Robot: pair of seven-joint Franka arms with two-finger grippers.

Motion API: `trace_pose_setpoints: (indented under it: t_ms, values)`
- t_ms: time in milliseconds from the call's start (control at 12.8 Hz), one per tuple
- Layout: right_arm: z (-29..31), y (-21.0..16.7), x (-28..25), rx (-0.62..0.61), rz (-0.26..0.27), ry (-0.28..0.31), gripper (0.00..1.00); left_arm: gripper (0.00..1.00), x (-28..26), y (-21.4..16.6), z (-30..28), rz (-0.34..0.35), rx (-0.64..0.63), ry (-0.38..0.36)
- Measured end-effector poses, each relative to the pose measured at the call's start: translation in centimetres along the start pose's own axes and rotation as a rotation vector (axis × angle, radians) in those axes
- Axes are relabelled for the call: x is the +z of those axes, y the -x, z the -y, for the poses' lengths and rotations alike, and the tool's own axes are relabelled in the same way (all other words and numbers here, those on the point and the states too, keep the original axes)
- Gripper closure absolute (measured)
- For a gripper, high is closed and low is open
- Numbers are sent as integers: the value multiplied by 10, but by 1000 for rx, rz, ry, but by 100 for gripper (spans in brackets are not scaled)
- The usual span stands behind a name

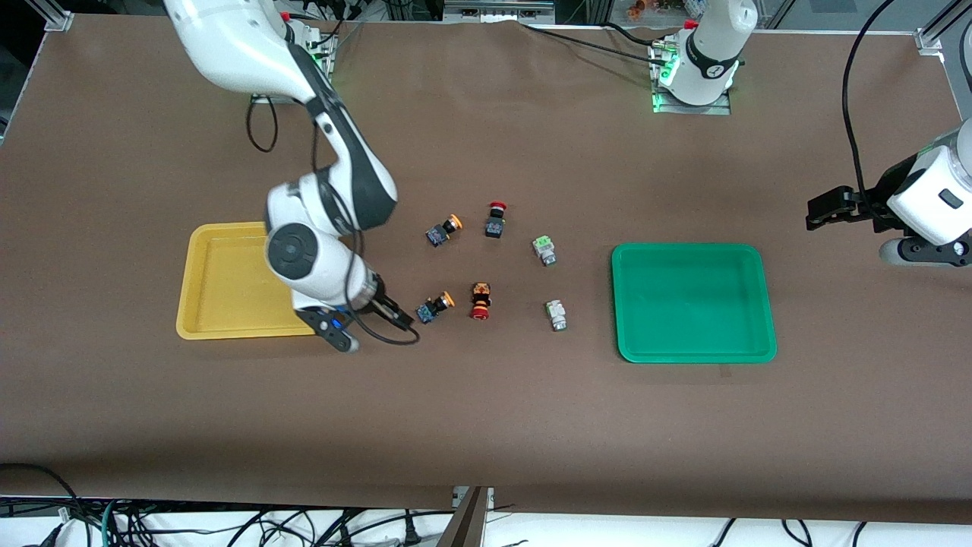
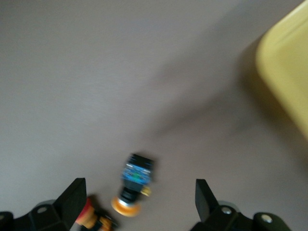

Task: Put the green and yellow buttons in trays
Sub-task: 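Reach the right gripper to a blue-bodied orange button and grasp it, then carry the blue button into the yellow tray and open the right gripper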

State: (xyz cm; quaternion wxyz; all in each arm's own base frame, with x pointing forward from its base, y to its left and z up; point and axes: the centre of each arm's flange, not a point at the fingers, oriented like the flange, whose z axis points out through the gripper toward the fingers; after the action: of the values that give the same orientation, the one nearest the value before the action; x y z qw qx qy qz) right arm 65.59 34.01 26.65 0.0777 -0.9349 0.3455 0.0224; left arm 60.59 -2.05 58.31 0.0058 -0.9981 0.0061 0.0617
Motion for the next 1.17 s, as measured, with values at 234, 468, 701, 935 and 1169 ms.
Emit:
trace_pose_setpoints:
  t_ms: [234, 468, 701, 935, 1169]
  values:
    - [11, 19, 54, 75, 6, -17, 0, 0, 0, 0, 0, 0, 0, 0]
    - [13, 43, 91, 97, 21, -9, 0, 0, 0, 0, 0, 0, 0, 0]
    - [14, 57, 104, 84, 30, 7, 15, 0, 0, 0, 0, 0, 0, 0]
    - [8, 51, 96, 48, 53, 55, 52, 0, 0, 0, 0, 0, 0, 0]
    - [-12, 5, 47, -76, 114, 140, 67, 0, 3, -2, 0, 6, 0, 6]
